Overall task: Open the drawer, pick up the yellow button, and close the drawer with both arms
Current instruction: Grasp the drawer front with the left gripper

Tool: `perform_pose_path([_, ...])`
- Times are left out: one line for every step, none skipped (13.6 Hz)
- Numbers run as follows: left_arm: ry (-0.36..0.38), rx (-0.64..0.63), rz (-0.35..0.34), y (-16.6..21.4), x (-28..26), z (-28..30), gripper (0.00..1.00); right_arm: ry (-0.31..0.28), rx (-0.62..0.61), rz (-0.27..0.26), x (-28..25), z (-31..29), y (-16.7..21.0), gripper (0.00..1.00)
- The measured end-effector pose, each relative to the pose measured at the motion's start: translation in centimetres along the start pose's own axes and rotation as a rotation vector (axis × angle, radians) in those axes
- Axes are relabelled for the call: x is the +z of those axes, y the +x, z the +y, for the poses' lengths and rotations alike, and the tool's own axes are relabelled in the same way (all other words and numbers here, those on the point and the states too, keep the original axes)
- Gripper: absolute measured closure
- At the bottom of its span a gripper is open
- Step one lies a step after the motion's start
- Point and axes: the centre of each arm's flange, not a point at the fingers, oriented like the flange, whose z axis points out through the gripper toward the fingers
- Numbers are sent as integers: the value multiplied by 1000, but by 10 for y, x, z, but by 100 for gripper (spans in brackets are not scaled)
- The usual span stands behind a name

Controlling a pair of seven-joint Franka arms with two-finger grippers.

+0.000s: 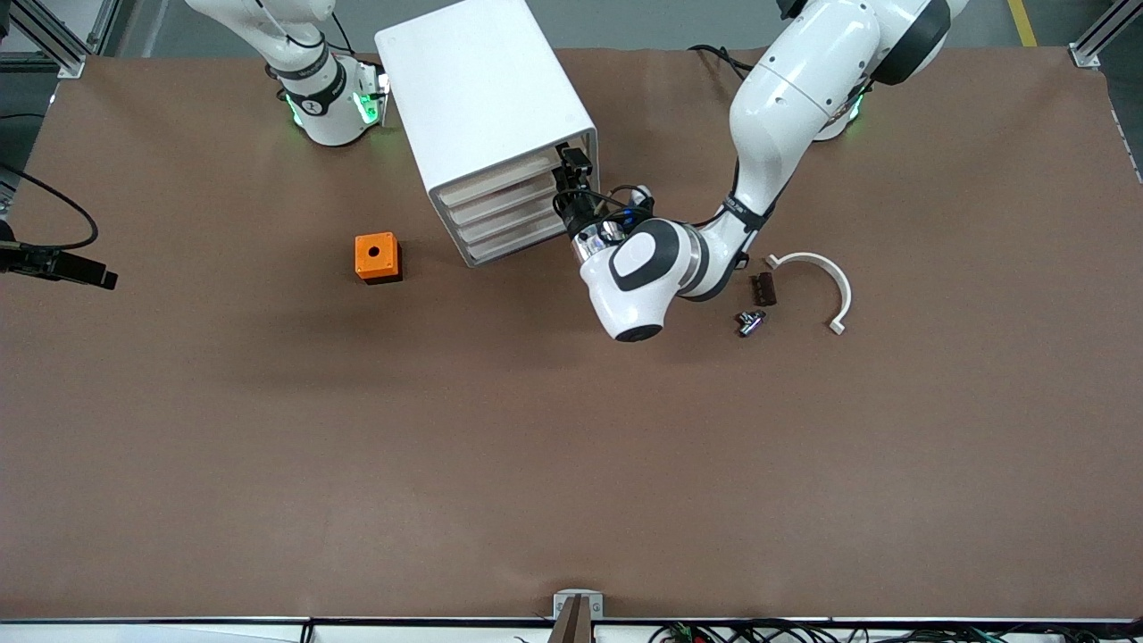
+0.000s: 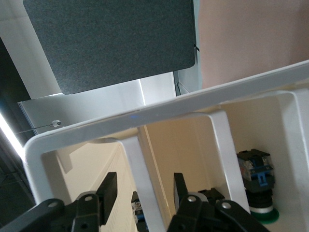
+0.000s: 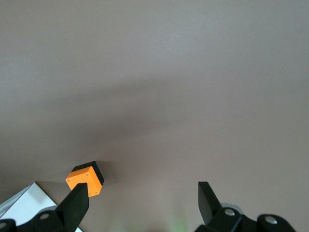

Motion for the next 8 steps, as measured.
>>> perform_pose_path([3, -4, 4, -1, 3, 1, 49, 2, 7, 0, 0, -1, 0, 0])
perform_pose_path([7, -6, 8, -2, 7, 2, 50, 6, 19, 0, 0, -2, 0, 0])
perform_pose_path([10, -8, 13, -2, 10, 4, 57, 9, 29, -1, 0, -2, 0, 0])
perform_pose_path([12, -9, 17, -3, 13, 5, 66, 10, 38, -1, 0, -3, 0, 0])
perform_pose_path([14, -10, 19, -3, 14, 6, 66, 11, 47, -2, 0, -4, 0, 0])
perform_pose_path([14, -10, 19, -3, 15, 6, 74, 11, 56, -3, 0, -4, 0, 0])
perform_pose_path([15, -10, 18, -3, 15, 5, 80, 11, 64, -4, 0, -5, 0, 0])
perform_pose_path([16, -10, 18, -3, 14, 5, 80, 13, 70, -6, 1, -5, -1, 0])
